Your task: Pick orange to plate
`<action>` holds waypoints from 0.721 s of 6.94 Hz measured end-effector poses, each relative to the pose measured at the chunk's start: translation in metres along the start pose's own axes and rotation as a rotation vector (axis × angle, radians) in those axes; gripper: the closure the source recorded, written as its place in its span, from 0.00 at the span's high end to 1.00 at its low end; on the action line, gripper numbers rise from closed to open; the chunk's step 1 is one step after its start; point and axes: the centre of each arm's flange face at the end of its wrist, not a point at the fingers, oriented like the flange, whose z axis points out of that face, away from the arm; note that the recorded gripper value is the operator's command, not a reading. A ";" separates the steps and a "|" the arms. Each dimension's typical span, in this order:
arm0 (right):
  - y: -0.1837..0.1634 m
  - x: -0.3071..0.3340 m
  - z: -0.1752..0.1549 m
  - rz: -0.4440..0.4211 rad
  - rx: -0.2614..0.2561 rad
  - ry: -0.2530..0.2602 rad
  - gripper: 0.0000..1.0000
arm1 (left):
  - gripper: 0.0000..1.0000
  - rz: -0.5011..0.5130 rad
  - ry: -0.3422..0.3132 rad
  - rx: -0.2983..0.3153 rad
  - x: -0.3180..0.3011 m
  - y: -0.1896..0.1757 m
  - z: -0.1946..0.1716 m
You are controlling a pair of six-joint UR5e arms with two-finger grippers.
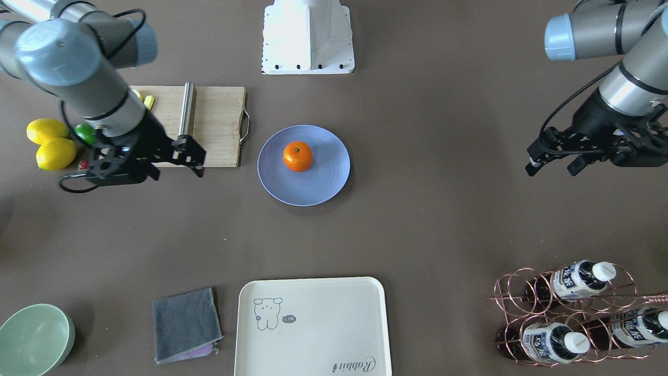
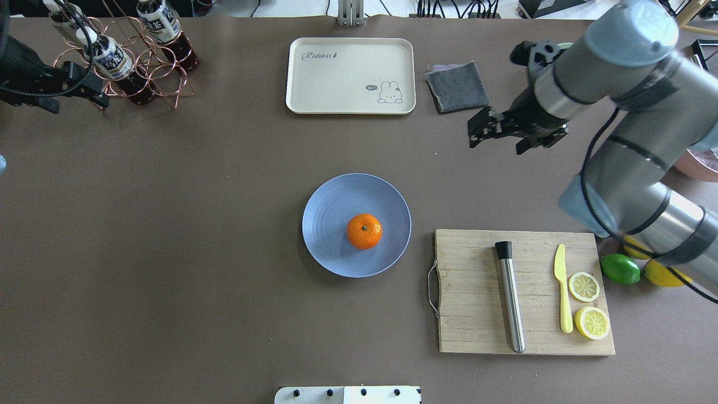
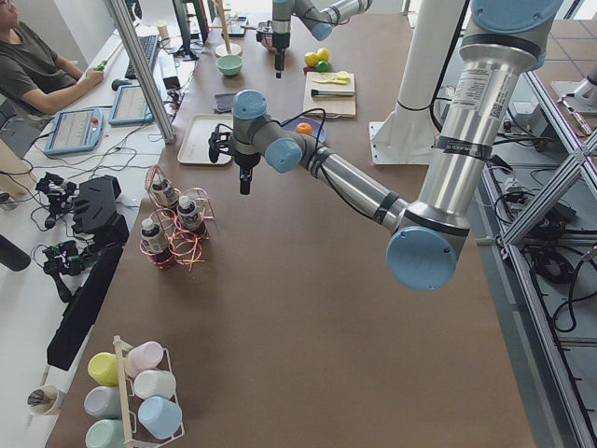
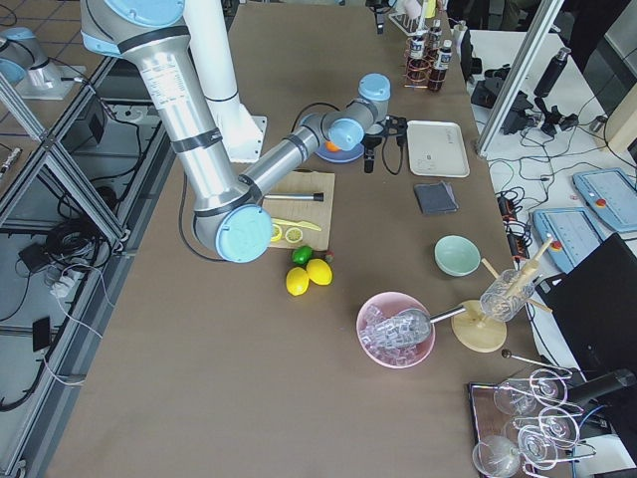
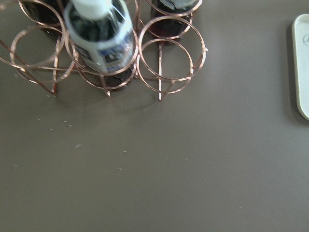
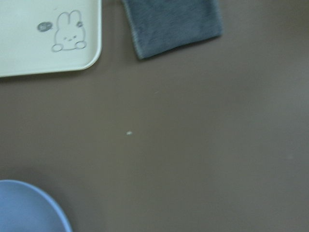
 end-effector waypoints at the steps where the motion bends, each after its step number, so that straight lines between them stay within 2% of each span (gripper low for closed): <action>1: -0.023 0.089 -0.034 -0.057 0.000 0.036 1.00 | 0.97 0.062 -0.040 -0.019 -0.042 -0.010 -0.022; 2: -0.039 0.172 -0.060 -0.124 -0.023 0.089 1.00 | 0.97 0.108 -0.071 -0.039 -0.095 -0.013 -0.039; 3: -0.051 0.260 -0.083 -0.189 -0.060 0.137 1.00 | 0.97 0.129 -0.062 -0.054 -0.150 -0.010 -0.056; 5: -0.054 0.426 -0.131 -0.275 -0.095 0.166 1.00 | 0.97 0.161 0.004 -0.072 -0.259 0.021 -0.073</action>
